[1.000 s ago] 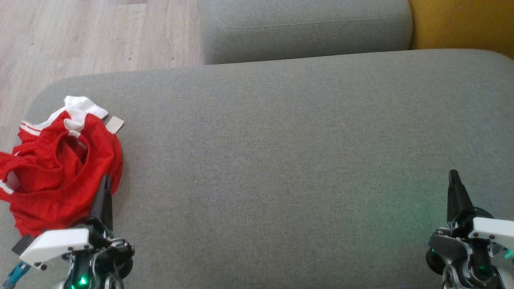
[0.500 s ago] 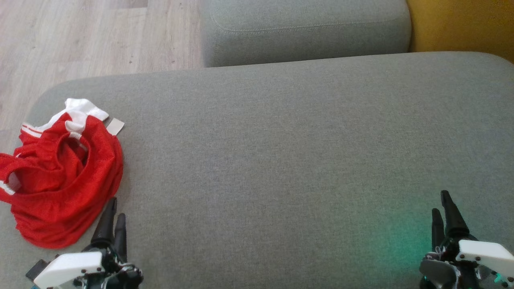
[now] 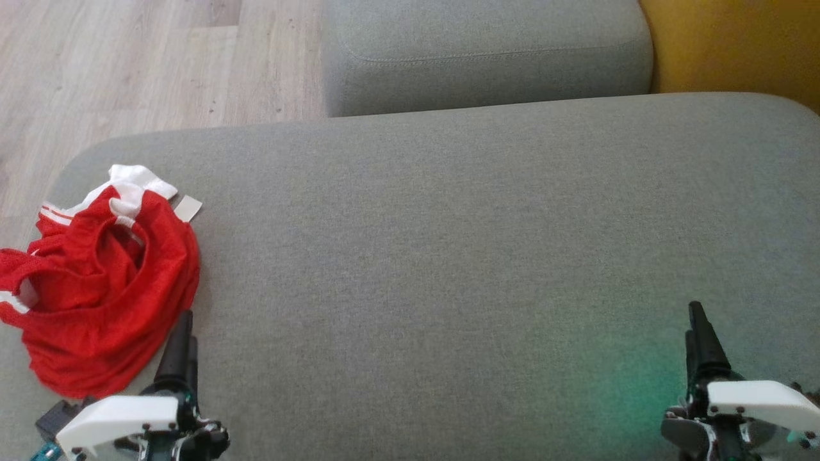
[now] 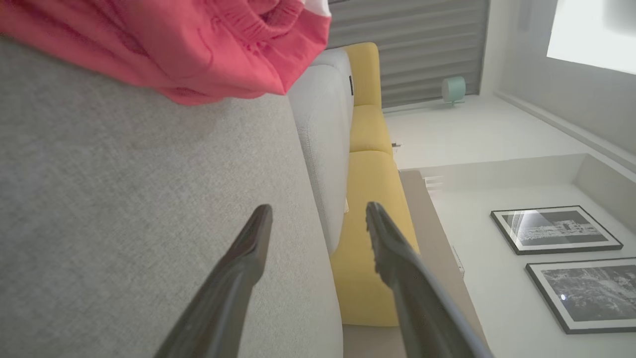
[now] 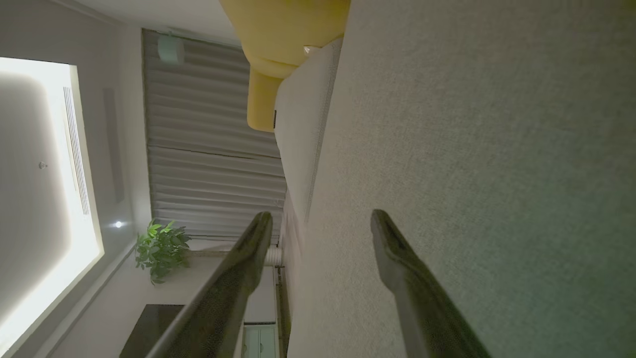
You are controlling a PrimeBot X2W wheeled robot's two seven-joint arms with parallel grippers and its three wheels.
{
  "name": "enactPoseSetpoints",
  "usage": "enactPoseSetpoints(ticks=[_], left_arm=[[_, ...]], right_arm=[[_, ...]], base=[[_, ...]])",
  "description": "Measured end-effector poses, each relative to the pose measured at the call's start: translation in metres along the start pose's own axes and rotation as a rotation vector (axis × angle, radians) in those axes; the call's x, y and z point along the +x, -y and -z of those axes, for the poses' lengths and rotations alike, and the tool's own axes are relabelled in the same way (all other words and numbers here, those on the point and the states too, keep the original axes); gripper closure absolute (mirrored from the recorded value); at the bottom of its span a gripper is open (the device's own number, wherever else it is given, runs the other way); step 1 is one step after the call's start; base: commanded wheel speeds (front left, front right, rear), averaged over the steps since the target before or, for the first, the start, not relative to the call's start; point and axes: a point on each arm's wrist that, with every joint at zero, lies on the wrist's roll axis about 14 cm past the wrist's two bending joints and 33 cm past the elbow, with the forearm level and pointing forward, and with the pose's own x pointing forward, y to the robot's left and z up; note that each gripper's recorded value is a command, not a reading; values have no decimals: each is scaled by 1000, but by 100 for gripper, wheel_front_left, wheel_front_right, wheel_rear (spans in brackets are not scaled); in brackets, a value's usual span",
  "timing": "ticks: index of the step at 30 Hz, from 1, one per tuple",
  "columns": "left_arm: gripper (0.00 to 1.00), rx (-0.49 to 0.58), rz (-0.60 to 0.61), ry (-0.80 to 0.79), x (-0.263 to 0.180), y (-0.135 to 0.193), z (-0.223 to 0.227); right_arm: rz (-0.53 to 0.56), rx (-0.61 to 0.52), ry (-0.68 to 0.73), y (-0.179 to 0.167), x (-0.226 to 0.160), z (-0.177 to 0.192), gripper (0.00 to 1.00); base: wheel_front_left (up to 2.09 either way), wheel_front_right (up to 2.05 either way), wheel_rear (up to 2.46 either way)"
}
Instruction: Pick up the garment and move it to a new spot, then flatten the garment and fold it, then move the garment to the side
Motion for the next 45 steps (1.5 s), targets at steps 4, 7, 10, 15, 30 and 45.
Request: enactPoseSetpoints(ticks=[4,7,10,15,30,45], left_arm=[[0,72,14,9,-1,7,-1],[0,131,17,2,-4,8,3],[0,178,8,-1,-6,7,5],[0,234,14,1,-7,10,6],[0,422,60,9,-12,24,15],[0,607,108,31,-17,38,22]], right_arm=[[-24,-107,-15,-8,1,6,0],[-41,-161,-22,-13,1,9,0],[-49,-205,-35,-16,0,14,0],[-83,-254,-54,-25,0,23,0],[-140,-474,-75,-37,-4,39,0],[-199,-658,-59,-47,-8,44,0]], base=[[0,0,0],[0,0,0],[0,0,0],[0,0,0],[0,0,0],[0,0,0]])
